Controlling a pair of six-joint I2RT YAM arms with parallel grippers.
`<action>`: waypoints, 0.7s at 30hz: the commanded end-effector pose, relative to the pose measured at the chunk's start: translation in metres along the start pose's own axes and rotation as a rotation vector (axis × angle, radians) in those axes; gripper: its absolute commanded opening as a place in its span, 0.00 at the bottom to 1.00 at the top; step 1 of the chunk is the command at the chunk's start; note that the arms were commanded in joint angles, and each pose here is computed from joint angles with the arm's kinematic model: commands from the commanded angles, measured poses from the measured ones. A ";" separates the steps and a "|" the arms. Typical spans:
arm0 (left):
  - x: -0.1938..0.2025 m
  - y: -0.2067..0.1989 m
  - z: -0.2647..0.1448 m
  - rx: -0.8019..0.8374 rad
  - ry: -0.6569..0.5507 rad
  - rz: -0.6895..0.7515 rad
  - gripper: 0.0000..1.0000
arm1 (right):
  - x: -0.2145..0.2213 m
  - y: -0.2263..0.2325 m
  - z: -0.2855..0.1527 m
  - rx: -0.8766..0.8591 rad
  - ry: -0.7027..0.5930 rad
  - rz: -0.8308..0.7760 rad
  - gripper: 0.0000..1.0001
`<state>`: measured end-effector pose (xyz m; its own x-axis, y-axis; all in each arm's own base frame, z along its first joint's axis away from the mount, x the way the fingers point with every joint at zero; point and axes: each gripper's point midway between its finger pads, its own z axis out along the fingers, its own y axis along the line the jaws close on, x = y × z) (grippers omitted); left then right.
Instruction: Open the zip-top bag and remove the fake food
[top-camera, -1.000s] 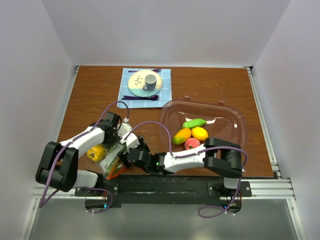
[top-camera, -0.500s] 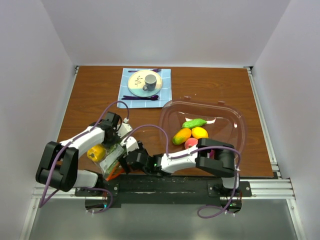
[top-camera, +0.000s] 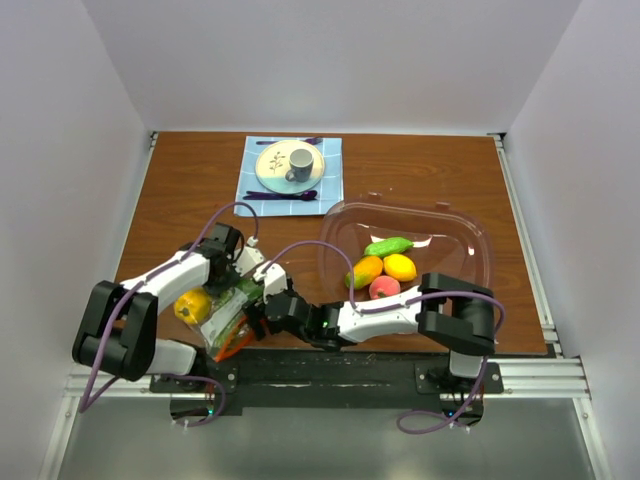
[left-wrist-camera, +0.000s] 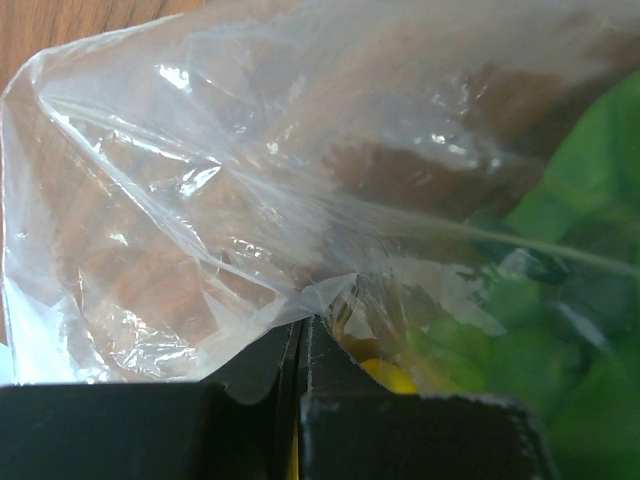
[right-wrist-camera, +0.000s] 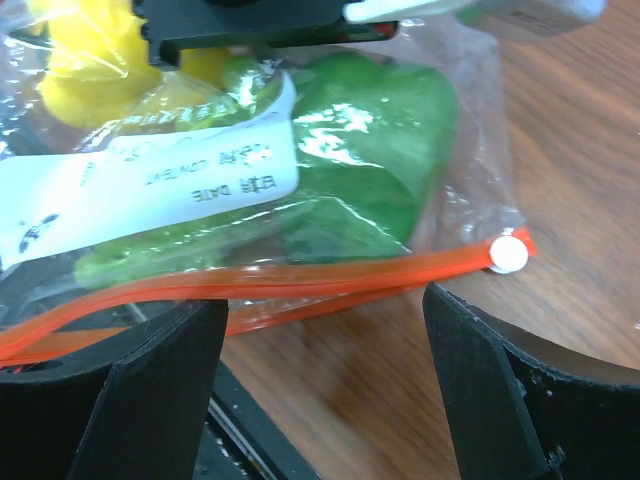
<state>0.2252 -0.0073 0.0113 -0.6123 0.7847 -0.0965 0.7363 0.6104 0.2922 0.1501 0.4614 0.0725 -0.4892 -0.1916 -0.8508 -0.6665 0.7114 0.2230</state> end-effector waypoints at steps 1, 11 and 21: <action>0.004 -0.020 0.003 0.098 0.012 -0.017 0.00 | 0.001 0.018 0.003 -0.076 -0.005 0.042 0.82; 0.009 -0.022 0.004 0.093 0.019 -0.010 0.00 | 0.002 0.019 0.011 -0.075 -0.031 0.040 0.87; 0.006 -0.020 0.001 0.089 0.010 -0.007 0.00 | 0.008 0.028 0.021 -0.078 -0.030 0.003 0.95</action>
<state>0.2250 -0.0074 0.0113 -0.6122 0.7851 -0.0942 0.7374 0.6099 0.2903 0.1436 0.4788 0.0445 -0.5000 -0.2225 -0.8370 -0.6947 0.6801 0.2342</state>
